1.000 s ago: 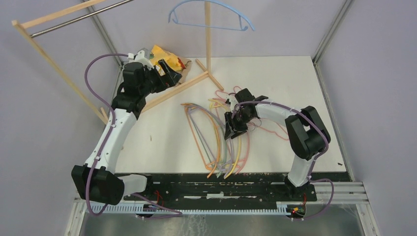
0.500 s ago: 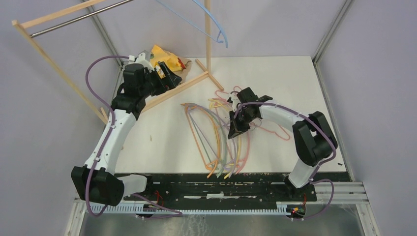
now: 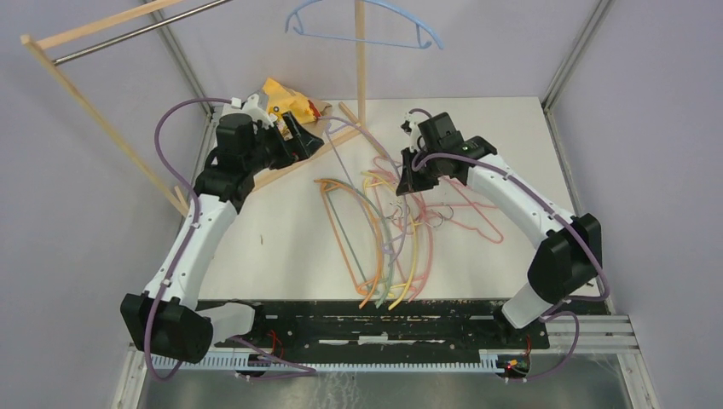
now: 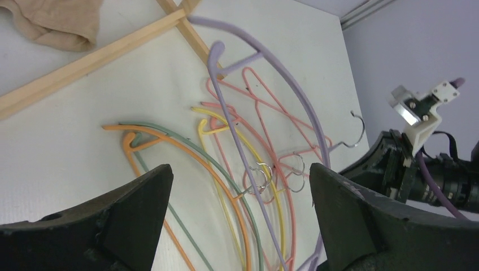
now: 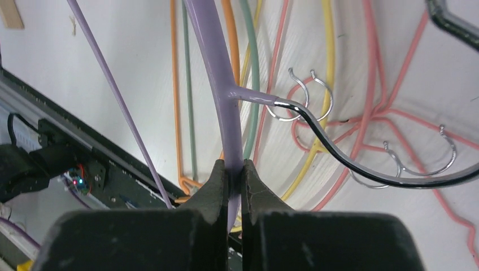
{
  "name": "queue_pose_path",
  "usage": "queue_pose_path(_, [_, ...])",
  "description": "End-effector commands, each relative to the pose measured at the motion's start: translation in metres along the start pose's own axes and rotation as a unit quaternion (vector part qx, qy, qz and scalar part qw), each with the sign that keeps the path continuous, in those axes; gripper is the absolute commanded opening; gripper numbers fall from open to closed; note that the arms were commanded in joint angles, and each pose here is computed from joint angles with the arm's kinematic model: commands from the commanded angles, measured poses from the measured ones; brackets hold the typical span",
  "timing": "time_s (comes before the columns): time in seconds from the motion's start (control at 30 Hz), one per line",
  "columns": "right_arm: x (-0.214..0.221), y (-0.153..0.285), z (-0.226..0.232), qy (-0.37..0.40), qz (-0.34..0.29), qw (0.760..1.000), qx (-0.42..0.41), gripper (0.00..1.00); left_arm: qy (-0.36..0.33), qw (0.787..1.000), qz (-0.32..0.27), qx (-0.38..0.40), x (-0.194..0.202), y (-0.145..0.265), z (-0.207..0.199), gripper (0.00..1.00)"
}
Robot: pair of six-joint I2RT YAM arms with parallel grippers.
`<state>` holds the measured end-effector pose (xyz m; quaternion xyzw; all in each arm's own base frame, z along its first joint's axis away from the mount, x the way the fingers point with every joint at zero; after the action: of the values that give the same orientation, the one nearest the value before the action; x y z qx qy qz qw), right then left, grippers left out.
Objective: Organize the hangers
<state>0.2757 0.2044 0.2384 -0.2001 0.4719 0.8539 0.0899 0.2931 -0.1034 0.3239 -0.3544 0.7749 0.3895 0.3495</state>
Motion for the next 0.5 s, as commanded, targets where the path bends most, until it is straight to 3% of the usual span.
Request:
queue_pose_path(0.0, [-0.036, 0.001, 0.012, -0.007, -0.062, 0.998, 0.021, 0.01, 0.016, 0.998, -0.024, 0.054, -0.007, 0.009, -0.032, 0.96])
queue_pose_path(0.47, [-0.093, 0.003, 0.055, -0.005, -0.133, 0.991, 0.009, 0.01, 0.0, 0.994, 0.016, 0.104, 0.043, -0.009, -0.109, 0.94])
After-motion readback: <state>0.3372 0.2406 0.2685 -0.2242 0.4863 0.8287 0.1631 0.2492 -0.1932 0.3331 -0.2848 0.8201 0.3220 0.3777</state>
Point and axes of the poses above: each gripper's point midway between its finger pads, its own y axis back along the fingers, its own z axis along the line the jaws close on, x = y × z, the point moved 8 cm from there along y, back along the fingers, and after that the axes turned 8 degrees about -y, right-handed, at the moved point
